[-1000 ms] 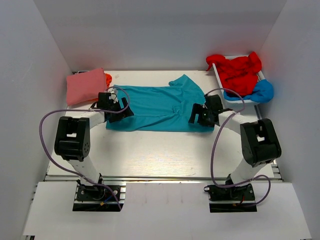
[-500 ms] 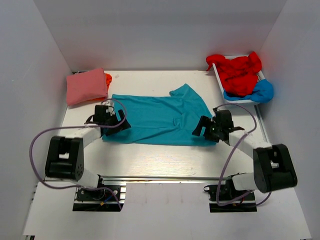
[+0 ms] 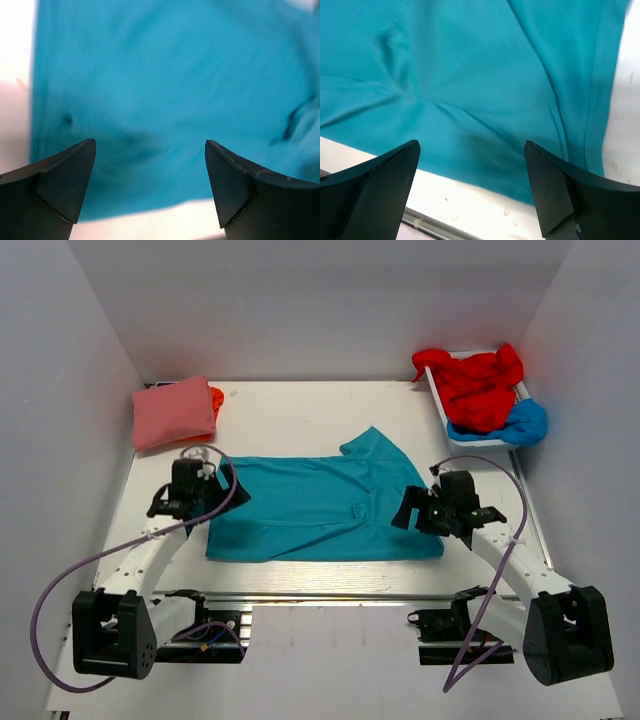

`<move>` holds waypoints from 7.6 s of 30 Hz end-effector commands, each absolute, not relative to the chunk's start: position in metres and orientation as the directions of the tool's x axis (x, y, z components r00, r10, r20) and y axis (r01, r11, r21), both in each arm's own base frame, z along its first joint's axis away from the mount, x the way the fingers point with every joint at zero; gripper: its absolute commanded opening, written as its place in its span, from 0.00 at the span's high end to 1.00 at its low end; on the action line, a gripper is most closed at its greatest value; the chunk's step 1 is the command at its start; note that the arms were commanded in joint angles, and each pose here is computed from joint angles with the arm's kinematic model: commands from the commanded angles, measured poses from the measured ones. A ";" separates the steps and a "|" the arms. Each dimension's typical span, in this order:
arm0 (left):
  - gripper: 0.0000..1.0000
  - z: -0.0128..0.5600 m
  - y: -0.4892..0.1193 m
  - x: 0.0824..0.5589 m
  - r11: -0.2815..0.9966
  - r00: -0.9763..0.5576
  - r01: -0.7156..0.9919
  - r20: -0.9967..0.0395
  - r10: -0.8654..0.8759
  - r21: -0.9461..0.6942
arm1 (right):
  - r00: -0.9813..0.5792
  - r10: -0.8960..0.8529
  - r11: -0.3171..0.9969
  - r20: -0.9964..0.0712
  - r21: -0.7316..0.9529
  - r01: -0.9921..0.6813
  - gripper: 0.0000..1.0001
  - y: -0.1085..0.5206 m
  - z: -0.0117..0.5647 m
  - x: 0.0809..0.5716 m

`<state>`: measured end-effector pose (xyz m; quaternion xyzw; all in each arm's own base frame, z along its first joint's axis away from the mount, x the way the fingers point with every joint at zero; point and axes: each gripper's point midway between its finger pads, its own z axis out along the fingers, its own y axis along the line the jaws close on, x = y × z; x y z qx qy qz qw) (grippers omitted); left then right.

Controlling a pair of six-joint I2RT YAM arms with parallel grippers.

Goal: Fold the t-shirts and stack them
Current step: Fold the flattened tshirt in 1/3 of the way, then grap the side of the flattened tshirt furthest away from the robot with both arms, then fold the other side of the tshirt into a rectangle

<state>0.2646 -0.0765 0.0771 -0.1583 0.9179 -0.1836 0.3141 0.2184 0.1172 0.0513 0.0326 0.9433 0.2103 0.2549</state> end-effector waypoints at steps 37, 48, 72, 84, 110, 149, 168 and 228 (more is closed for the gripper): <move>0.69 0.032 -0.034 0.474 0.914 -0.734 -0.286 -0.547 -0.403 -0.289 | -0.701 -0.098 0.957 -0.707 0.126 -0.261 0.10 0.167 0.068 0.559; 1.00 0.035 -0.038 0.465 0.912 -0.731 -0.268 -0.552 -0.402 -0.310 | -0.759 -0.130 0.948 -0.637 0.145 -0.284 0.20 0.177 0.028 0.559; 1.00 0.092 -0.038 0.443 0.918 -0.678 -0.216 -0.626 -0.386 -0.332 | -0.561 -0.223 0.889 -0.797 0.070 -0.453 1.00 0.180 0.103 0.483; 1.00 0.104 -0.034 0.392 0.920 -0.664 -0.226 -0.640 -0.387 -0.321 | -0.533 -0.127 0.924 -0.837 0.096 -0.370 1.00 0.139 0.138 0.360; 1.00 0.067 -0.024 0.293 0.879 -0.675 -0.376 -0.563 -0.477 -0.294 | -0.685 0.031 0.917 -0.728 0.294 -0.271 1.00 0.118 0.106 0.234; 0.00 0.062 -0.112 0.305 0.833 -0.821 -0.097 -0.428 -0.377 -0.545 | -0.805 0.084 0.775 -0.587 0.547 -0.318 0.10 0.181 0.071 0.231; 0.36 0.096 -0.037 0.261 0.875 -0.664 -0.376 -0.570 -0.485 -0.306 | -0.894 0.070 0.852 -0.442 0.493 -0.176 0.10 0.160 0.022 0.209; 1.00 0.080 -0.015 0.248 0.874 -0.476 -0.357 -0.741 -0.473 -0.329 | -0.962 0.132 0.908 -0.239 0.417 0.021 0.10 0.145 -0.010 0.200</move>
